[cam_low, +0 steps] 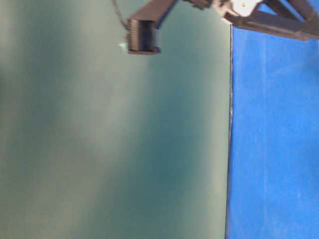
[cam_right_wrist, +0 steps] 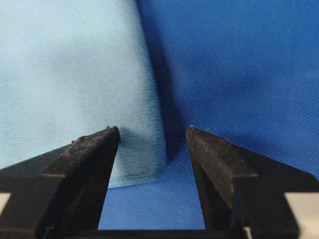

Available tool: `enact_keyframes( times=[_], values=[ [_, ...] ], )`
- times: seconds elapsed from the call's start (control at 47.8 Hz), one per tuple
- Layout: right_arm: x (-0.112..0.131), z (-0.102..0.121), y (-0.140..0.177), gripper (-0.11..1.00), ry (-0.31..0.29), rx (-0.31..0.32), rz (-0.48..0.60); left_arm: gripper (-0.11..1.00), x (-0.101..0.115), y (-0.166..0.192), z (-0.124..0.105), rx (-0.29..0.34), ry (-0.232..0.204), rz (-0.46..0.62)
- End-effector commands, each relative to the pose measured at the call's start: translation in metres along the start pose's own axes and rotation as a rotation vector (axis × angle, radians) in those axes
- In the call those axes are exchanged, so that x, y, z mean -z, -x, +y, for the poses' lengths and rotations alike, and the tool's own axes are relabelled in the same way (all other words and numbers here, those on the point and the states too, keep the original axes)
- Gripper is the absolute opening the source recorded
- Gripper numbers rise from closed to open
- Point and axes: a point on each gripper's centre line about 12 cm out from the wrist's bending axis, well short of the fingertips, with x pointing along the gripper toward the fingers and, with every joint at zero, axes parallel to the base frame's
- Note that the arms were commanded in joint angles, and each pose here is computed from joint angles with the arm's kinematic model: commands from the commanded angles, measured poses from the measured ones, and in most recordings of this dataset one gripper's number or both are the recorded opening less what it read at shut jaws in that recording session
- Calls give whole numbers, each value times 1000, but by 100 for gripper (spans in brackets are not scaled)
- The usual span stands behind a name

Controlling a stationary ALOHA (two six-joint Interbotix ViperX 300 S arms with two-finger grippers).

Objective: Fold the light blue towel.
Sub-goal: 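Grasp the folded strip's left and right ends with both grippers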

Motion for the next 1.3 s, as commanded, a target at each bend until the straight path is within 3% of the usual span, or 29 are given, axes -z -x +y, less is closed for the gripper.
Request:
enact_keyframes(
  times=[0.0,0.209,0.46,0.523,0.669,0.711,0.795,1.046,1.276],
  values=[
    [-5,1,-1,60,2,-4,-18,61,-3,-8,3,-10,10,-5],
    [4,-2,-11,60,-11,5,16,55,10,-24,6,-23,11,63],
    [4,-2,-11,56,-5,6,18,34,18,-24,7,-33,13,125],
    [3,-1,-11,47,5,5,18,29,20,-24,7,-34,9,148],
    [5,0,-11,8,13,2,22,14,21,-24,5,-36,0,185],
    [5,1,-10,1,14,1,22,10,21,-24,5,-37,2,193],
    [6,1,-10,2,14,0,22,4,18,-24,5,-38,3,200],
    [-2,3,0,2,14,-5,-3,4,6,-20,2,-33,3,179],
    [-21,7,35,2,6,2,-22,4,-32,8,-4,-18,7,107]
  ],
)
